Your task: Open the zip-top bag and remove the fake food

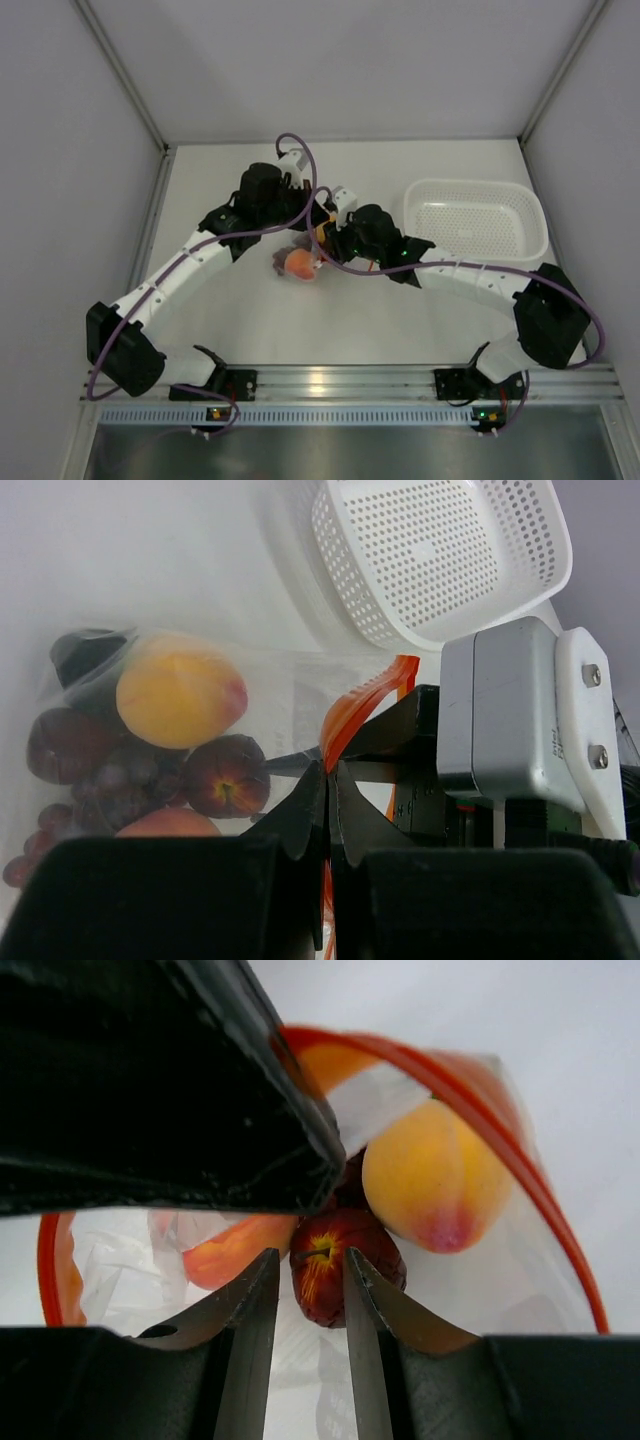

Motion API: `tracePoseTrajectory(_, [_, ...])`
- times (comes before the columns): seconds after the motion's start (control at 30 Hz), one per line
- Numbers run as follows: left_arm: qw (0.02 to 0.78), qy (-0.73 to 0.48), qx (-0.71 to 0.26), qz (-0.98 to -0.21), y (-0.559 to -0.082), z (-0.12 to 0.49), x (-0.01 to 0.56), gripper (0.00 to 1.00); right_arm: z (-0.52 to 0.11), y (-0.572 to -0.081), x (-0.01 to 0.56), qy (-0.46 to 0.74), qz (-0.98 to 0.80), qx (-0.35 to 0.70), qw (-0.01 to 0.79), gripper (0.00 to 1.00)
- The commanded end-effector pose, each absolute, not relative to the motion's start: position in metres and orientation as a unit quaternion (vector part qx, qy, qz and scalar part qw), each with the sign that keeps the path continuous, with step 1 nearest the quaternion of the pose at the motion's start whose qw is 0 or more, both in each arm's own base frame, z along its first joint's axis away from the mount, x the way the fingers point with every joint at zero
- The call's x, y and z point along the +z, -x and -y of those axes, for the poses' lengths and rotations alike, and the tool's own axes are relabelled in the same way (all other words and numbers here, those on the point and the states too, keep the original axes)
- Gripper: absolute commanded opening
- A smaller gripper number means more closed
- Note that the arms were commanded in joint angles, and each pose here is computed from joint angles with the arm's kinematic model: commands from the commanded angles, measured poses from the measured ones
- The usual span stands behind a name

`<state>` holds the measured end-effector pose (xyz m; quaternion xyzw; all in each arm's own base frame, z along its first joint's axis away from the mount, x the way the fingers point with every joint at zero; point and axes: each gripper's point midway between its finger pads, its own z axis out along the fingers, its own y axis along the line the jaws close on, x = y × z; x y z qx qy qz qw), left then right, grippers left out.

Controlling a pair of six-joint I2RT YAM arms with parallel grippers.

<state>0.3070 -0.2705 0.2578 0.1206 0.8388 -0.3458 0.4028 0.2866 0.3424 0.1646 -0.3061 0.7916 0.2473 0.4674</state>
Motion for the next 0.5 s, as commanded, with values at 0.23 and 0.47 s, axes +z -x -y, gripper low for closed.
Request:
tracePoseTrajectory(0.23, [0.409, -0.188, -0.395, -0.8, -0.296, 0.29, 0.279, 0.0, -0.354, -0.313, 0.154, 0.283, -0.799, 0.229, 0.478, 0.34])
tracePoseTrajectory(0.47, [0.407, -0.183, -0.387, -0.807, -0.299, 0.289, 0.271, 0.0, -0.347, -0.304, 0.125, 0.265, -0.809, 0.235, 0.47, 0.51])
